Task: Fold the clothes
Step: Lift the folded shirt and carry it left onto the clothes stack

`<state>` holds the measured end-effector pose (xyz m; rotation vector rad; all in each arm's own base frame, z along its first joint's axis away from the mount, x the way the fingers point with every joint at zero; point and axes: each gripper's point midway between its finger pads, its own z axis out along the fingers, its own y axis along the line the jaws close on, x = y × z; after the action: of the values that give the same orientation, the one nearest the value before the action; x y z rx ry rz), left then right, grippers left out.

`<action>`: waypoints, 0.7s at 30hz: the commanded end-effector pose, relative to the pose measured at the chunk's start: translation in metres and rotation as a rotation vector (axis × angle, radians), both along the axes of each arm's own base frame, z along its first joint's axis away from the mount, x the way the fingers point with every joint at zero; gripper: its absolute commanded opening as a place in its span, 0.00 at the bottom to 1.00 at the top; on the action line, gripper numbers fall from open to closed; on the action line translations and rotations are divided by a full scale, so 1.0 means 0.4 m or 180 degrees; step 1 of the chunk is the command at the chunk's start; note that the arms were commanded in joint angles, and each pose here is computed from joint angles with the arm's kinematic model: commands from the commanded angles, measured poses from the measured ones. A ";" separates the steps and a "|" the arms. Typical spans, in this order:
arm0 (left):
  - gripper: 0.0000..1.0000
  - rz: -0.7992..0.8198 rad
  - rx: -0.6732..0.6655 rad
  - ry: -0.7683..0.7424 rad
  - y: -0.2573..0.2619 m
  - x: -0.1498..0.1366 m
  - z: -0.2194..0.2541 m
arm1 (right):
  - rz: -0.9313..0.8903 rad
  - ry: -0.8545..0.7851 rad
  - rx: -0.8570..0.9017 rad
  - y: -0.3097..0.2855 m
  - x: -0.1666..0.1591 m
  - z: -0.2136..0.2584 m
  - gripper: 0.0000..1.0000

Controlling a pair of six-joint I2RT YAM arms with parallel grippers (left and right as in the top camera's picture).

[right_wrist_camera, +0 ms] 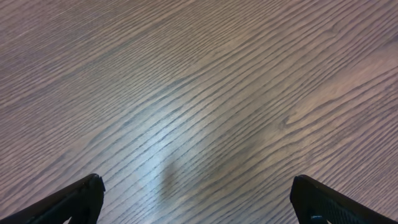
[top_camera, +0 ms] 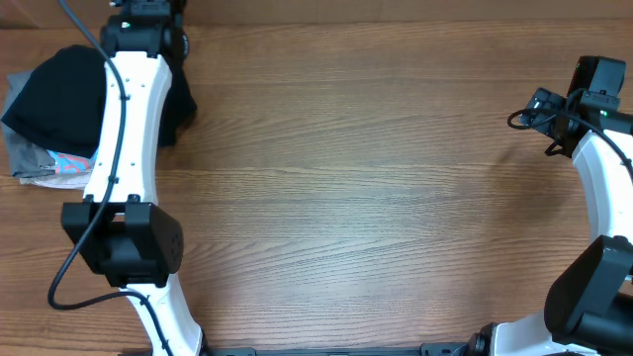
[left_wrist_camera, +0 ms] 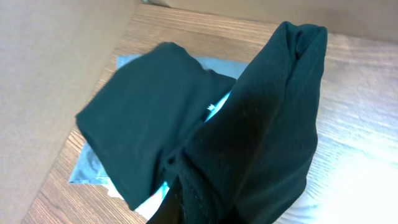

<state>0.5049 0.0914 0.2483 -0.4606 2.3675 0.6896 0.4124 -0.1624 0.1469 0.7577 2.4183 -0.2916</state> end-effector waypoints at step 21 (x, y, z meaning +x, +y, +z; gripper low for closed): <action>0.04 0.0759 -0.0448 -0.0821 0.285 -0.078 0.151 | -0.0005 -0.0004 -0.0031 -0.002 0.002 0.001 1.00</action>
<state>0.4833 0.1893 0.2712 -0.7760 2.2597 0.5861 0.4125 -0.1625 0.1469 0.7578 2.4179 -0.2920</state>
